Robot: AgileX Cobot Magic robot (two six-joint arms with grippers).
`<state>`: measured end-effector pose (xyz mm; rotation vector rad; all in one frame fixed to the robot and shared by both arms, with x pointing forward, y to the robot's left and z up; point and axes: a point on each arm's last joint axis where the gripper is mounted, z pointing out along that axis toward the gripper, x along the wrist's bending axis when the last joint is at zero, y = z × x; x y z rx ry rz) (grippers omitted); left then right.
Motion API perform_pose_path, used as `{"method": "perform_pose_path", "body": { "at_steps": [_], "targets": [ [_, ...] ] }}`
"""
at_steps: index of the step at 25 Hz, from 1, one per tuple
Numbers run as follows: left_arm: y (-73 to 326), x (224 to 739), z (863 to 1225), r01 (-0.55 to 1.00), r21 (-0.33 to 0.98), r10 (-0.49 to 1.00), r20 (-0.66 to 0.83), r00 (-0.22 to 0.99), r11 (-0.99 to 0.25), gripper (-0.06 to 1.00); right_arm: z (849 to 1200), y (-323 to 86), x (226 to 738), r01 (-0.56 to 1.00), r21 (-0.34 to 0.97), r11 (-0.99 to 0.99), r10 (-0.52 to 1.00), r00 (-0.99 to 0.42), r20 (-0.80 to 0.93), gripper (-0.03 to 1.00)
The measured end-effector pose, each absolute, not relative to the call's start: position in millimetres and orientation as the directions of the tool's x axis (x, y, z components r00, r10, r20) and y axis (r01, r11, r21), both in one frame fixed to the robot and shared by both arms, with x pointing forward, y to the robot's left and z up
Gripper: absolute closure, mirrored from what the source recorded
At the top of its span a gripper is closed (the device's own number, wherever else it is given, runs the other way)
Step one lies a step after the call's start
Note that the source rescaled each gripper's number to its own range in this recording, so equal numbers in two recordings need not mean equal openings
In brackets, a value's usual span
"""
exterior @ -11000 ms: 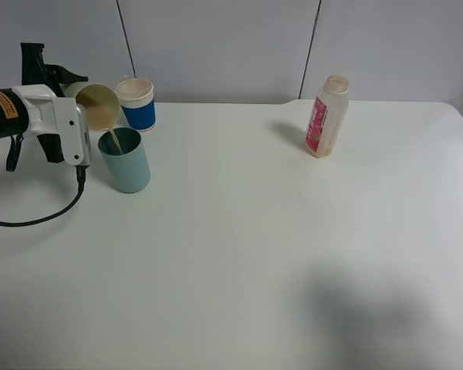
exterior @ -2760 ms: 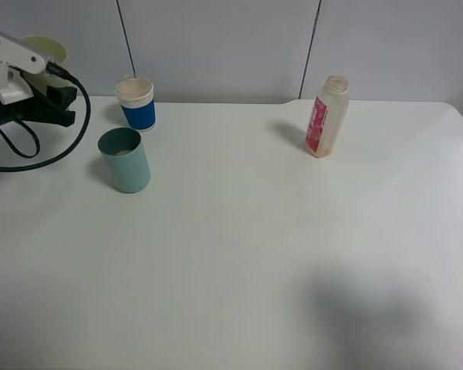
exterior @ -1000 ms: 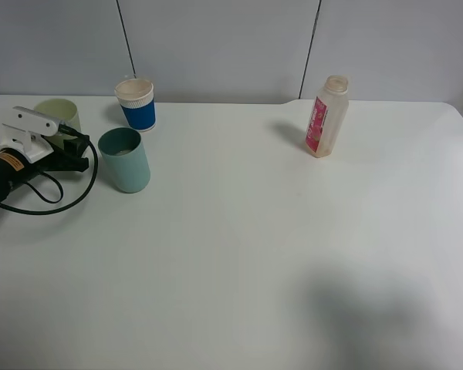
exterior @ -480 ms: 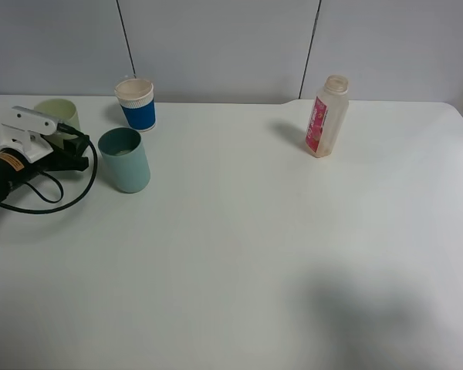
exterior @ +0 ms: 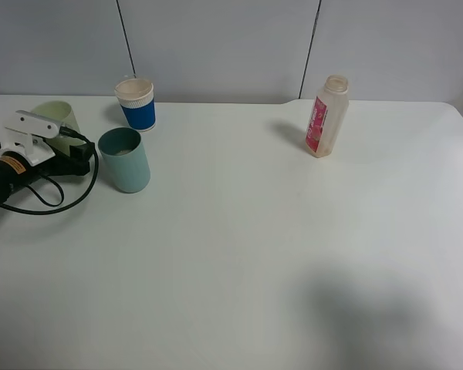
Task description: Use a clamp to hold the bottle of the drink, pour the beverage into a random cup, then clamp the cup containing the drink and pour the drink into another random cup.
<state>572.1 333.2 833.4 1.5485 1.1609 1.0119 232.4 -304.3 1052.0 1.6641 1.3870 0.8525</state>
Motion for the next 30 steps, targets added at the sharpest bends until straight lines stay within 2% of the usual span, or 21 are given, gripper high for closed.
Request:
{"method": "perform_pose_path", "body": {
  "at_steps": [5,9,13,15,20,30],
  "targets": [
    [333,572,833,0.219,0.967,0.973,0.083,0.217,-0.131,0.45,1052,-304,232,0.452,0.888,-0.088,0.985,0.175,0.009,-0.03],
    [333,573,837,0.216,0.971,0.977,0.052,0.208,-0.098,0.44,1052,-304,232,0.452,0.888,-0.088,0.985,0.175,0.009,-0.03],
    [334,575,848,0.208,0.978,0.982,-0.048,0.182,0.009,0.11,1052,-304,232,0.452,0.888,-0.088,0.985,0.175,0.009,-0.03],
    [334,575,852,0.2,0.98,0.982,-0.058,0.179,0.022,0.01,1052,-304,232,0.452,0.888,-0.088,0.985,0.175,0.009,-0.03],
    [334,573,861,0.182,0.983,0.983,-0.062,0.172,0.03,-0.05,1052,-304,232,0.452,0.888,-0.088,0.985,0.175,0.009,-0.03],
    [334,557,883,0.155,0.987,0.989,-0.062,0.136,0.041,-0.05,1052,-304,232,0.452,0.888,-0.088,0.985,0.175,0.009,-0.03]
  ]
}}
